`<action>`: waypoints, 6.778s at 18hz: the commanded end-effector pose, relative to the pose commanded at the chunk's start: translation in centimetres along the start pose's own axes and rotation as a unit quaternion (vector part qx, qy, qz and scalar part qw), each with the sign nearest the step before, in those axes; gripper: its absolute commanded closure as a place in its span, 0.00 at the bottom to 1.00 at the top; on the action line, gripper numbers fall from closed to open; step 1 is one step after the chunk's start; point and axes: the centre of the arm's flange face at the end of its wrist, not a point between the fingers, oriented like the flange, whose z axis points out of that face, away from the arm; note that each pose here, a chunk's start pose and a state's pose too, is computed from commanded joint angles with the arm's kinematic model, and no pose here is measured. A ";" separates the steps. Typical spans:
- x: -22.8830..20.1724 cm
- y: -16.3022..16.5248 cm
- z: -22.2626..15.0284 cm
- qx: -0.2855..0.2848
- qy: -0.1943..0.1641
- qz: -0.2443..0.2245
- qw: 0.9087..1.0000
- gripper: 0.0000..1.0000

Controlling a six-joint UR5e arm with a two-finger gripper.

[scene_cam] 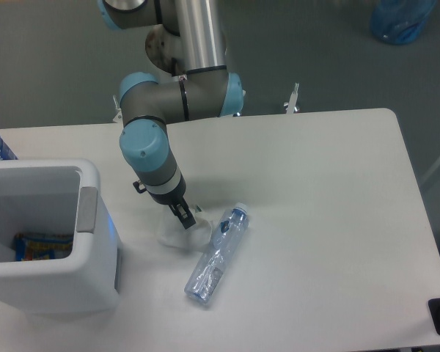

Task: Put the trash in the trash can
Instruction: 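Close the gripper on the crumpled white plastic, then lift the white plastic and carry it over the white bin, then open the gripper to drop the plastic into the bin, then move the open gripper over the clear water bottle and lower it, then close the gripper on the bottle's cap end and lift it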

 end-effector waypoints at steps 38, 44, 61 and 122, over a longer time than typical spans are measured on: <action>-9.6 12.0 -30.7 0.363 -0.083 -0.412 0.831 1.00; -6.4 7.6 -36.3 0.405 -0.065 -0.441 0.798 1.00; 2.4 -7.7 -33.8 0.395 0.007 -0.315 0.863 1.00; -13.9 1.6 -2.6 0.126 -0.017 -0.323 0.938 0.00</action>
